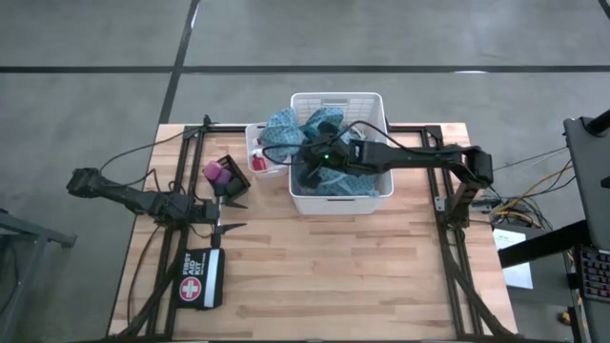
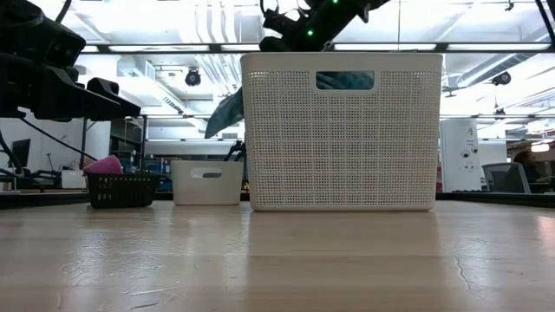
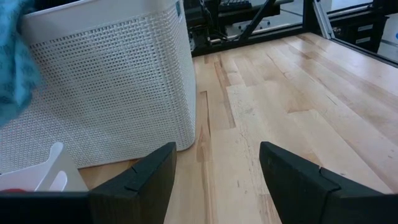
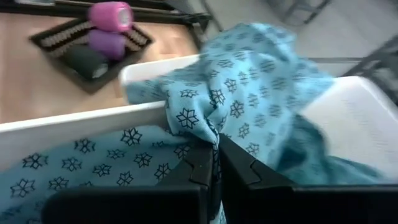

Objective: Pick & Place Medicine items
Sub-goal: Put the blue patient gown into the white laundry bin

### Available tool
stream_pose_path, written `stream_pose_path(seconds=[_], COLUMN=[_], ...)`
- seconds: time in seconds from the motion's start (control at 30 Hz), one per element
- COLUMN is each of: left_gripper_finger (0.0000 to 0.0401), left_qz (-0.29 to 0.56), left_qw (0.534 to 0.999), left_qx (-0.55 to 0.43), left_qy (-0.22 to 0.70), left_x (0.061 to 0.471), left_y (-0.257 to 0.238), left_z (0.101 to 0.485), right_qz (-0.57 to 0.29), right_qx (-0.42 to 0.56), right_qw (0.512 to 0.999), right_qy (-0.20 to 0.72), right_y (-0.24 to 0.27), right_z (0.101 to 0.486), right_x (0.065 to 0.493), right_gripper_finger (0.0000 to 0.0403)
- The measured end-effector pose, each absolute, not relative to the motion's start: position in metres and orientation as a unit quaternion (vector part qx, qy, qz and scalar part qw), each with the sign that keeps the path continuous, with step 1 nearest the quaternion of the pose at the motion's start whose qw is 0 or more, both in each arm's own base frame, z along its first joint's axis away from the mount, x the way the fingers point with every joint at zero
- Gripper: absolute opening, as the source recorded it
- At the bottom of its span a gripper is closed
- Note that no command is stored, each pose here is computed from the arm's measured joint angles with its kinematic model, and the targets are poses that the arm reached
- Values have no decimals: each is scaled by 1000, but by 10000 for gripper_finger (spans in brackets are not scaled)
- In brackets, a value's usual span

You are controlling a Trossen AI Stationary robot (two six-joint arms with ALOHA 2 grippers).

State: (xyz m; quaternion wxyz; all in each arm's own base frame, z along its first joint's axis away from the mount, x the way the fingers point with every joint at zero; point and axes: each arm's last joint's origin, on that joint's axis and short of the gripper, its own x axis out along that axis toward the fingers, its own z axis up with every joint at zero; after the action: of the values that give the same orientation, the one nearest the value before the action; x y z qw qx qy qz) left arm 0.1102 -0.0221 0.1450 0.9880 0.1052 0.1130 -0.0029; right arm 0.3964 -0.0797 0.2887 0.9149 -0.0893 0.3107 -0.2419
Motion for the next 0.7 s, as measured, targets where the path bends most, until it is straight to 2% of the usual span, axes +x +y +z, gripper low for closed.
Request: stream_pose_path(seconds=[0.23, 0.37, 0.57, 0.7], left_gripper_finger=[236, 236, 236, 236], left_qz=[-3, -3, -3, -3], left_qw=[988, 988, 988, 988], left_qx=[105, 105, 105, 105], left_qy=[113, 112, 112, 113], left_x=[110, 110, 110, 110], left_y=[-22, -22, -22, -22], left_z=[145, 145, 145, 145], right_qz=[-339, -359, -373, -336], right_qx=[-128, -118, -50, 42], right_qw=[878, 866, 850, 856], right_qy=[313, 328, 369, 391], right_y=[-79, -76, -69, -67], right_z=[312, 329, 347, 353], right_x=[376, 355, 311, 290], right_gripper_finger=[9, 9, 9, 9])
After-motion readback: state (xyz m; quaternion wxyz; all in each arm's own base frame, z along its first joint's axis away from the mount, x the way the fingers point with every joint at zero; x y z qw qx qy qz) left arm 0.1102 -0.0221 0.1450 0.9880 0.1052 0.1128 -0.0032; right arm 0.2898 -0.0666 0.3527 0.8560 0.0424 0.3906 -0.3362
